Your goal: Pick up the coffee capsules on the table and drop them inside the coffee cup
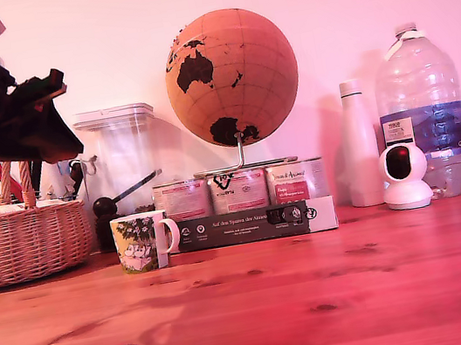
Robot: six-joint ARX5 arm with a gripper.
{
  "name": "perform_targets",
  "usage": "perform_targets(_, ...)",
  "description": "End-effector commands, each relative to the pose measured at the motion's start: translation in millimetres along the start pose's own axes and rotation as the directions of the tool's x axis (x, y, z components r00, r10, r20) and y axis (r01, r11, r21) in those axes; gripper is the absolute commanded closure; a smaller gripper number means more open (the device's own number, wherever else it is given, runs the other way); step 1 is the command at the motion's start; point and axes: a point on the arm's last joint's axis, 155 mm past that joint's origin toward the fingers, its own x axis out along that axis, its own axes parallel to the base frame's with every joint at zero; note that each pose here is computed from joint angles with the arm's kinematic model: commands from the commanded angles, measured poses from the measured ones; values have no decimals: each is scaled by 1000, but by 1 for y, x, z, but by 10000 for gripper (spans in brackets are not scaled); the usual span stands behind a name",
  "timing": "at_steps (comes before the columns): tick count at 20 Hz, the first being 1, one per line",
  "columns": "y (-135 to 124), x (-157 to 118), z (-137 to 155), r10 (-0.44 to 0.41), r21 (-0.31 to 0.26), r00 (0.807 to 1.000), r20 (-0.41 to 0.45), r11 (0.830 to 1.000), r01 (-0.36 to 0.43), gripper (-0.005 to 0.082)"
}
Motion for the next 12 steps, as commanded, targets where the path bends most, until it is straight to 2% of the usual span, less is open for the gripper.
perform_targets(1, 2, -2, 2, 7, -3, 1000, 9, 1000, -7, 609)
perform_targets(7, 3, -2, 9, 15, -2, 1000, 20, 1000, -15, 609)
perform_targets(12, 6, -3, 36, 19, 5, 997, 69, 1000, -20, 609)
